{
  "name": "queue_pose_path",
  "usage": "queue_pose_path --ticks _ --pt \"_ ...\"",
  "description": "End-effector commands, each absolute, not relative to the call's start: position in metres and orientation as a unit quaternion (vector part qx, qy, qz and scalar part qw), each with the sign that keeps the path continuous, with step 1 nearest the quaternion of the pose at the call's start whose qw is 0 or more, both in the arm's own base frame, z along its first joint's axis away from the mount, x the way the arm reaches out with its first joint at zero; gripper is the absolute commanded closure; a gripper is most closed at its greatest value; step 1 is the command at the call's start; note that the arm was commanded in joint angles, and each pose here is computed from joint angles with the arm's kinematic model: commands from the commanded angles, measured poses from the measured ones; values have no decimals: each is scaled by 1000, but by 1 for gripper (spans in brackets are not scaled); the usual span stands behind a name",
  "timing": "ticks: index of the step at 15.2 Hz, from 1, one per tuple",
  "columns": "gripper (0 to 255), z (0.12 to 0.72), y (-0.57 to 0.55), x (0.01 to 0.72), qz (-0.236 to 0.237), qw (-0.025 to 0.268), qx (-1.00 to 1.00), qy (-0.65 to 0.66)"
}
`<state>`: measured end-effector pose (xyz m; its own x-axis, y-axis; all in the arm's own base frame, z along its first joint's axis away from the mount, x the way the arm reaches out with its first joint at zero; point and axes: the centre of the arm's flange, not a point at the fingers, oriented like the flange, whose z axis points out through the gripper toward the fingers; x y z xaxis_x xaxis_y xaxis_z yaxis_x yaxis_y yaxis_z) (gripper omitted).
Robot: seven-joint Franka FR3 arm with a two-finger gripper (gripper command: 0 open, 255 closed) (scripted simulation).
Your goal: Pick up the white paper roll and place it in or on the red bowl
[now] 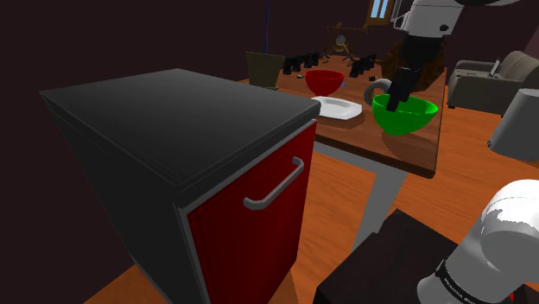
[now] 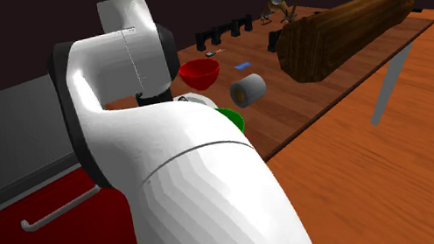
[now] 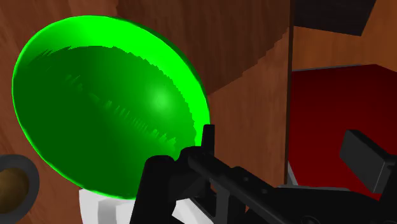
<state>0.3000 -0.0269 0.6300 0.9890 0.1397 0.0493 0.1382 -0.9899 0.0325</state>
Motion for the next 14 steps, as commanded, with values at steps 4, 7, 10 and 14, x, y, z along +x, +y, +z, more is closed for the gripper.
queue_pose_path --ticks 4,7,10,14 --pt "0 607 -34 315 34 82 993 76" --pt "0 586 -44 331 42 149 985 83" --pt "0 567 -57 348 50 215 971 89" --pt "0 545 -77 371 60 302 947 96"
